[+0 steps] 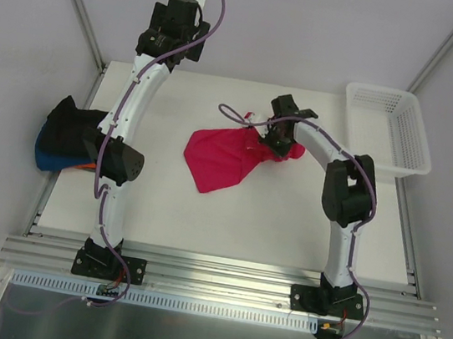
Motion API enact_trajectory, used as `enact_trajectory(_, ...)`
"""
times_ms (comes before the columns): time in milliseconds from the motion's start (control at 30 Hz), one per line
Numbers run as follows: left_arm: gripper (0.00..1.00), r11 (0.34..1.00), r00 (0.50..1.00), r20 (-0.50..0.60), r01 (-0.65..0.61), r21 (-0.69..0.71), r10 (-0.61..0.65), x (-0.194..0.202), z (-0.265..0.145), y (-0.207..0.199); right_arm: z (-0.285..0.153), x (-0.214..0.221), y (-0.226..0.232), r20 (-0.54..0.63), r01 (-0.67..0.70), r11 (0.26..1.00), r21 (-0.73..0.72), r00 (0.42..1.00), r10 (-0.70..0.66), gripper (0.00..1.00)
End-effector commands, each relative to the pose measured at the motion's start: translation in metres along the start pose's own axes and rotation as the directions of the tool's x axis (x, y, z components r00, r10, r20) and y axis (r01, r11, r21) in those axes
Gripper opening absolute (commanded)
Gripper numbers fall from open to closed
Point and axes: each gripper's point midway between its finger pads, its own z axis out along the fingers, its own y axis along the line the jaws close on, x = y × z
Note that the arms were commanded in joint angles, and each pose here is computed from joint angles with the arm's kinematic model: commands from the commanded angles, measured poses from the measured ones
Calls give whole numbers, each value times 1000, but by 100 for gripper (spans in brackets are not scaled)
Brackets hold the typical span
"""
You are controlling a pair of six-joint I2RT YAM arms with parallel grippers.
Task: Fold and stack the t-shirts
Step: Flatten out the tshirt
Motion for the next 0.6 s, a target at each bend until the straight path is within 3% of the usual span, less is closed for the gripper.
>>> enact_trajectory(0, 99, 999, 998, 50, 36, -21, -35, -16, -9, 10, -65, -37, -45, 162, -177, 981, 80, 973, 162, 0)
enact_trajectory(167, 99, 996, 997, 57, 61, -61, -57, -18, -4, 26, -194, -98, -58, 430, -228, 973, 35, 882, 191, 1)
enact_trajectory(233, 99, 992, 995, 80, 75, -104, -67, -24, -1, 38, -258, -119, -58, 558, -237, 968, 80, 816, 153, 1)
enact_trajectory(300, 99, 987, 993, 97, 84, -137, -71, -28, 1, 51, -287, -132, -51, 634, -228, 970, 85, 763, 123, 1)
enact_trajectory(333, 99, 987, 993, 97, 85, -140, -72, -27, 2, 53, -314, -135, -44, 680, -233, 967, 104, 726, 102, 1)
enact_trajectory(500, 99, 985, 992, 100, 91, -147, -77, -28, 2, 57, -371, -162, -43, 820, -327, 945, 13, 545, 177, 0)
enact_trajectory(567, 99, 984, 992, 103, 93, -155, -77, -29, 1, 60, -411, -174, -43, 883, -356, 934, -30, 428, 191, 0)
